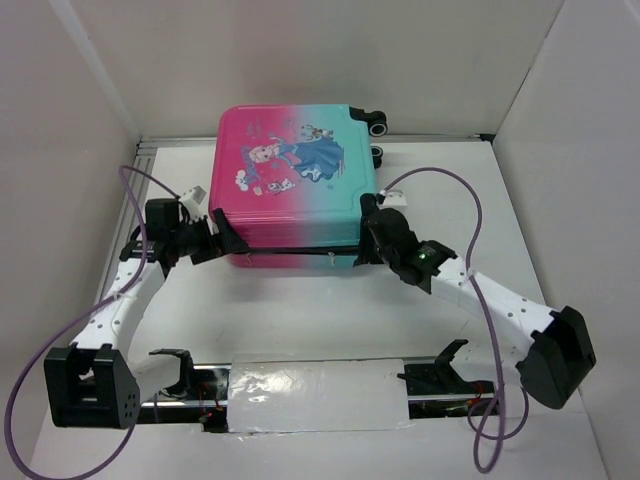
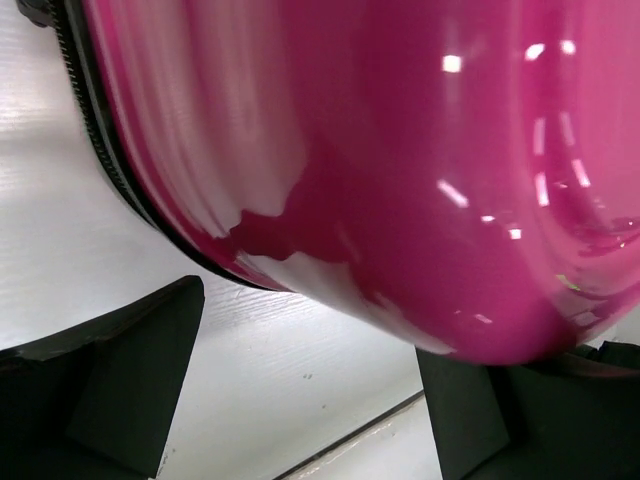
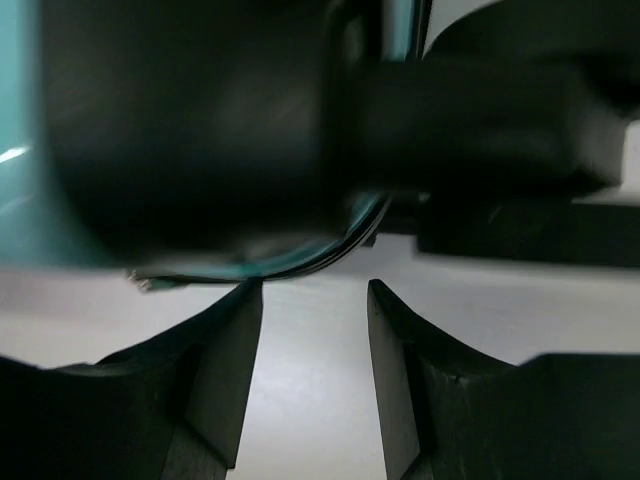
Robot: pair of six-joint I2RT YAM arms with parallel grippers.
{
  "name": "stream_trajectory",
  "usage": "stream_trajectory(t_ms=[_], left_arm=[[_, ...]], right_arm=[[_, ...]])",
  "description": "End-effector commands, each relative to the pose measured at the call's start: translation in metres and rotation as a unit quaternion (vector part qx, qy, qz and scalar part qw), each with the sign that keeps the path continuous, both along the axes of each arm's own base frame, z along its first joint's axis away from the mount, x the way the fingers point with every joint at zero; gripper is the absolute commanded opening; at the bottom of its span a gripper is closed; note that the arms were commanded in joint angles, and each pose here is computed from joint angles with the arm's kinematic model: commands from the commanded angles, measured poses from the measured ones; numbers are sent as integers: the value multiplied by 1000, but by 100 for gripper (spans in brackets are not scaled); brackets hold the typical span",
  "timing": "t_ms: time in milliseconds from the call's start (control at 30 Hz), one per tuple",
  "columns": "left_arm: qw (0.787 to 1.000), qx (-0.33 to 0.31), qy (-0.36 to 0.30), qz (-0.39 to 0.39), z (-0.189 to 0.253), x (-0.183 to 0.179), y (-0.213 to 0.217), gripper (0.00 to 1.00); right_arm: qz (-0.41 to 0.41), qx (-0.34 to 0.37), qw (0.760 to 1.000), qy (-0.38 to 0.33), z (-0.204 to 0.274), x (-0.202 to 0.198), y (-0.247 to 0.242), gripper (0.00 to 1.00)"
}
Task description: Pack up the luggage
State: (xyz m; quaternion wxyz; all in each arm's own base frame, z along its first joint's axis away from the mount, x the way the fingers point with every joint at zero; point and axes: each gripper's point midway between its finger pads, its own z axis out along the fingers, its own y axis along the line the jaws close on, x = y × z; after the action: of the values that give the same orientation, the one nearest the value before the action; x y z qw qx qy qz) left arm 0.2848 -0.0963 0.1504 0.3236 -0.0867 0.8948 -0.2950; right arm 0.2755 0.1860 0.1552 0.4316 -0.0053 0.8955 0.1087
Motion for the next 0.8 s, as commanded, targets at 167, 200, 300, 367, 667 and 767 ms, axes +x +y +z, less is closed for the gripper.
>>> stream_trajectory(t_ms=[167,200,300,367,667,767], left_arm=[[997,28,-71,1,33,50,-6,96],[998,28,-64,-4,29,50,-9,96],[998,28,-55,-14,24,47,-15,95],[998,31,-49,-15,21,42,-16,94],[997,64,-54,-3,14,16,-17,94],[997,64,-52,-3,11,15,-19,94]], right_arm=[[13,21,999,-22,11,62,-5,52],[5,21,1000,-20,7,70,-13,52],[4,37,999,-25,13,84,-18,52],[6,41,999,-31,20,92,-19,50],[1,45,998,-46,44,130,-44,50],[7,51,998,-38,43,128,-45,50]])
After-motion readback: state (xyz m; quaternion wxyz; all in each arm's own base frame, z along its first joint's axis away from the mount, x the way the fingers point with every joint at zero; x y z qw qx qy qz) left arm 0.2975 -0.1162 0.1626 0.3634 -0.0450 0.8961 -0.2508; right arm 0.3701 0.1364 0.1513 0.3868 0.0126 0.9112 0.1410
